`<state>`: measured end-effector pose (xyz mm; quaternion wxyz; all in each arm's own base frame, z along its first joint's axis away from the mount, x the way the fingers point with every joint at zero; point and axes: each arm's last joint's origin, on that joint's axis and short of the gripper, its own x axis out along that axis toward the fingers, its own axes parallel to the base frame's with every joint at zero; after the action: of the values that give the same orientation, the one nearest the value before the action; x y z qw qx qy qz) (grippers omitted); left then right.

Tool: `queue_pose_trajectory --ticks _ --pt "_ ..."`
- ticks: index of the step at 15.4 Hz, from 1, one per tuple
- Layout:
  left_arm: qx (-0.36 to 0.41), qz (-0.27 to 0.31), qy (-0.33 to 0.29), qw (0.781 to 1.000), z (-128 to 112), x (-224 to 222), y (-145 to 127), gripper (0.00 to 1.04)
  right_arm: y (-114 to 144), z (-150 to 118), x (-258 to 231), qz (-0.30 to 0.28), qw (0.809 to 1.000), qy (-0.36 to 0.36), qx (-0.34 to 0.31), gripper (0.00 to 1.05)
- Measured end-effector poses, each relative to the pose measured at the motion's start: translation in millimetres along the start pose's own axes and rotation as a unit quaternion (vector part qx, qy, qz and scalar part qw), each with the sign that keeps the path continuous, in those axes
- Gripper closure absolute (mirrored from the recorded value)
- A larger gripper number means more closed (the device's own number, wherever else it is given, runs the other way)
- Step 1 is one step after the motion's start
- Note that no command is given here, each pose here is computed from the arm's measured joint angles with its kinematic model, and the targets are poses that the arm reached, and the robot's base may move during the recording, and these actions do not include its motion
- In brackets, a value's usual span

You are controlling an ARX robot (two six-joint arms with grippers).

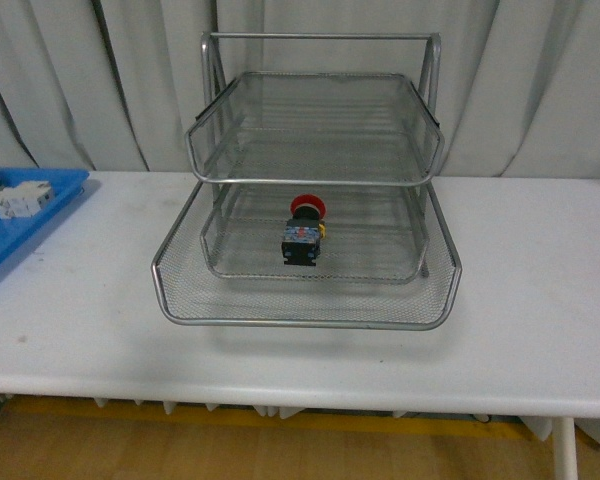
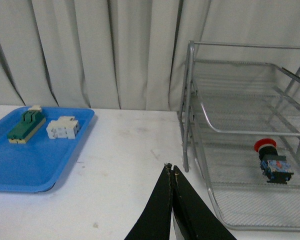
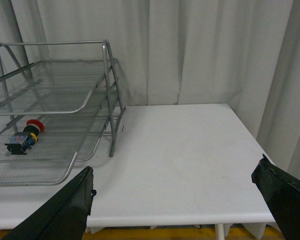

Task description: Place button on rack with both arms

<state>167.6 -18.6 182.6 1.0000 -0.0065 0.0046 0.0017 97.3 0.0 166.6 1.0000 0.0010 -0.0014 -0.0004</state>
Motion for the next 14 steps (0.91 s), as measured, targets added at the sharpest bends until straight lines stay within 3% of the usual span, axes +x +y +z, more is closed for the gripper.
queue_pose_trajectory --ticks 8,14 --pt "0.0 -0.002 0.01 1.0 -20 -30 19 1.03 0 0 0 0.0 1.0 0.0 0.0 0.06" --pt "0.0 -0.002 -0.009 1.0 -13 -46 19 1.03 0 0 0 0.0 1.0 0.0 0.0 0.06"
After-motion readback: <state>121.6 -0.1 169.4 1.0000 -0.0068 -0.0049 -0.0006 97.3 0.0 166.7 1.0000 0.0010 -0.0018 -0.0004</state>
